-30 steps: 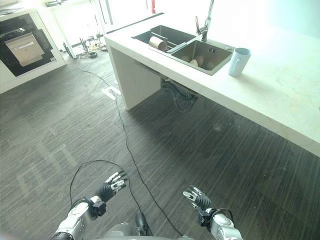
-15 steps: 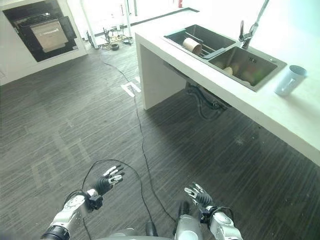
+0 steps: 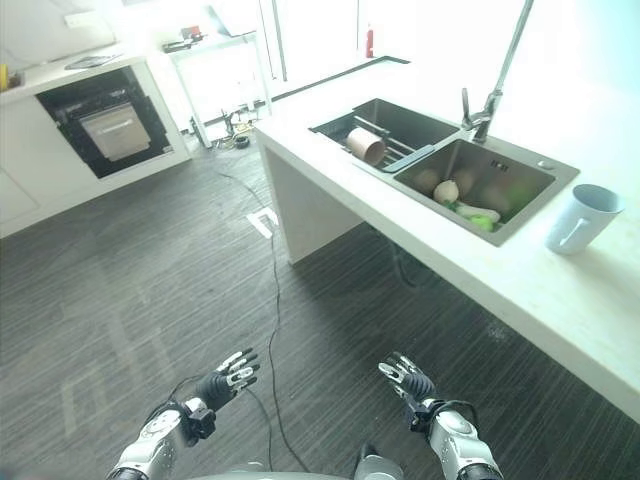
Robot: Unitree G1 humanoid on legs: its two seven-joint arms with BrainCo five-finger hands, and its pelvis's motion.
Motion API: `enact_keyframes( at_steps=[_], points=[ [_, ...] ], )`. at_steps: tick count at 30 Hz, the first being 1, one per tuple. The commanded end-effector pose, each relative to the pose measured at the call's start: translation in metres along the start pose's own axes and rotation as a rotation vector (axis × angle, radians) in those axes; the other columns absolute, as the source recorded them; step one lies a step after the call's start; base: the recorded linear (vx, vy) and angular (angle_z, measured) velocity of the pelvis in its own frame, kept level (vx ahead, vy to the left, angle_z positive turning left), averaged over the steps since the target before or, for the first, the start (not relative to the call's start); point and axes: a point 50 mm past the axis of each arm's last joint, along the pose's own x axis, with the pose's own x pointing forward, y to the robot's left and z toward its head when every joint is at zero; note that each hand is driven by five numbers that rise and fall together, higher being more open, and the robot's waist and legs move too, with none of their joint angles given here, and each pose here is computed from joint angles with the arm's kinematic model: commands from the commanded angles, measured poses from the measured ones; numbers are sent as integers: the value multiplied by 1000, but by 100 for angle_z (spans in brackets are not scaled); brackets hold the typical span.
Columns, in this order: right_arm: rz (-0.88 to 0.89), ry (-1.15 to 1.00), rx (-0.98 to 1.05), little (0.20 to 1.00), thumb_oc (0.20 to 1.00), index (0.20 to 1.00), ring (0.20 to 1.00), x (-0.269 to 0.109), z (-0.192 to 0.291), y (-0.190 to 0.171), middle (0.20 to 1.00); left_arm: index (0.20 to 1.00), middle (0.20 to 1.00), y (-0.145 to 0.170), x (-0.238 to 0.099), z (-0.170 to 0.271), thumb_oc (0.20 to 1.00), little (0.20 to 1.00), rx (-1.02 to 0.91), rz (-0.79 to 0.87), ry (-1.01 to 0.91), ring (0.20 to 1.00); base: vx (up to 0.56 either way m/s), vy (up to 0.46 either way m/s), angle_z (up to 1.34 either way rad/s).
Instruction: Place the dishes in the dishwasher.
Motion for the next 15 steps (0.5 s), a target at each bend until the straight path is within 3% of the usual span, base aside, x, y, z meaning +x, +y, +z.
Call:
enact_keyframes(
  at_steps=[1, 9, 15],
  points=[
    [39, -46, -17, 1000, 1000, 1000, 1000, 4, 12, 5, 1000, 1000, 1000, -3, 4, 26, 1000, 1000, 59, -45, -95, 1000, 196, 84, -17],
    [8, -54, -16, 1000, 1000, 1000, 1000, 1, 7, 4, 1000, 1000, 1000, -9, 5, 32, 1000, 1000, 68, -72, -125, 1000, 251, 194, -5],
    [-36, -54, 12, 1000, 1000, 1000, 1000, -4, 7, -6, 1000, 1000, 1000, -3, 0, 36, 1000, 1000, 93, -80, -111, 1000, 319, 424, -59]
  ],
)
